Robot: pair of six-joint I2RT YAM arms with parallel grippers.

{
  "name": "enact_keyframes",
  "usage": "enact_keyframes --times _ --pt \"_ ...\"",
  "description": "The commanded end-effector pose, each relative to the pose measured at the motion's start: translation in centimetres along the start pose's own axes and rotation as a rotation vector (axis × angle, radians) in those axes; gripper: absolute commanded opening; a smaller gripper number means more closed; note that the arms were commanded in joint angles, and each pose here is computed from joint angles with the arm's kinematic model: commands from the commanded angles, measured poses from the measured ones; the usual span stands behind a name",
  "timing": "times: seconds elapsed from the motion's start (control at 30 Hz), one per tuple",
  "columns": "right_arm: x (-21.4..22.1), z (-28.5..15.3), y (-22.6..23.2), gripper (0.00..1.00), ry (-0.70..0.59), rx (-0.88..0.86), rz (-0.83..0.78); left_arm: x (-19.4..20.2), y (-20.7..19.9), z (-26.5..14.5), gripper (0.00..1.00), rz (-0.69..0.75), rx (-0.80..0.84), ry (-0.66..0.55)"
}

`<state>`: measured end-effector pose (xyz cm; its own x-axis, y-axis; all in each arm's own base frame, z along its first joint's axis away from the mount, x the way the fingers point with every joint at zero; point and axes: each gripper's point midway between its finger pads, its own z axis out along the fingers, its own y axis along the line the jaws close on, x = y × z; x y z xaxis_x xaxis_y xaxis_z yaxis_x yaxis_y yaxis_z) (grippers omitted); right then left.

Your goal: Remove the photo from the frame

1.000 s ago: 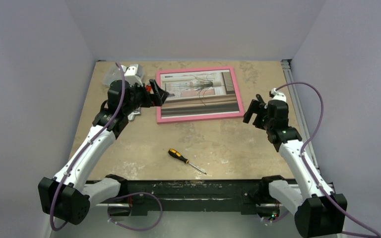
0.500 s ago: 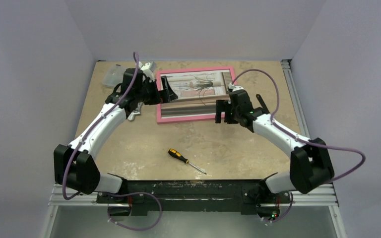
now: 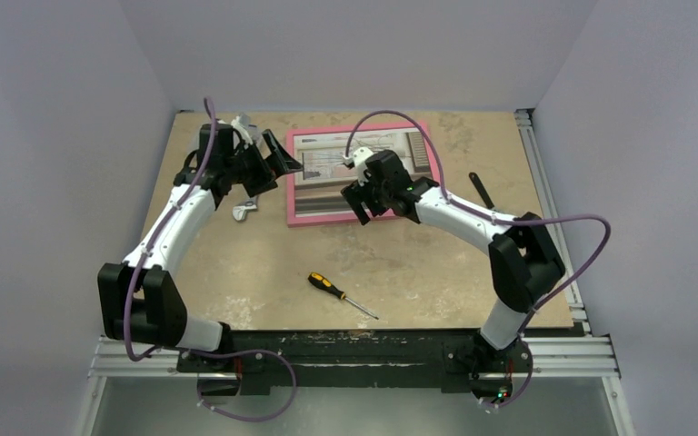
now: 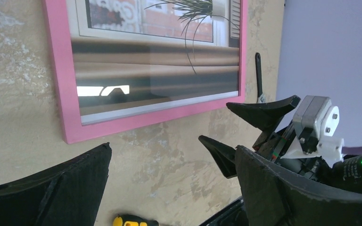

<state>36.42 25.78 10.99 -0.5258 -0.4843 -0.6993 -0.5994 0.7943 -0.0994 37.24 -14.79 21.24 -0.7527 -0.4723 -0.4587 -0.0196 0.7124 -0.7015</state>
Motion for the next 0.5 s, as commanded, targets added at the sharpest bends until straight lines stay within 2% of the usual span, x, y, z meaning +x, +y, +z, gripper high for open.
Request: enact_keyframes --times 0.0,0.1,0.33,0.47 --pt "-3.8 0.9 2.2 0.77 -0.093 -0.151 -0.284 0.3 -0.5 0.2 1.0 -0.097 0.048 0.035" --pt "-3.9 1.7 3.2 0.77 -0.099 -0.193 -0.401 0.7 -0.4 0.6 0.99 -0.131 0.059 0.061" --pt "-3.2 3.8 3.8 0.73 -0.042 -0.237 -0.531 1.5 0.1 1.8 0.97 -0.219 0.08 0.129" --pt "-2.5 4.9 3.9 0.64 0.008 -0.242 -0.58 1.5 0.4 2.0 0.97 -0.243 0.088 0.136"
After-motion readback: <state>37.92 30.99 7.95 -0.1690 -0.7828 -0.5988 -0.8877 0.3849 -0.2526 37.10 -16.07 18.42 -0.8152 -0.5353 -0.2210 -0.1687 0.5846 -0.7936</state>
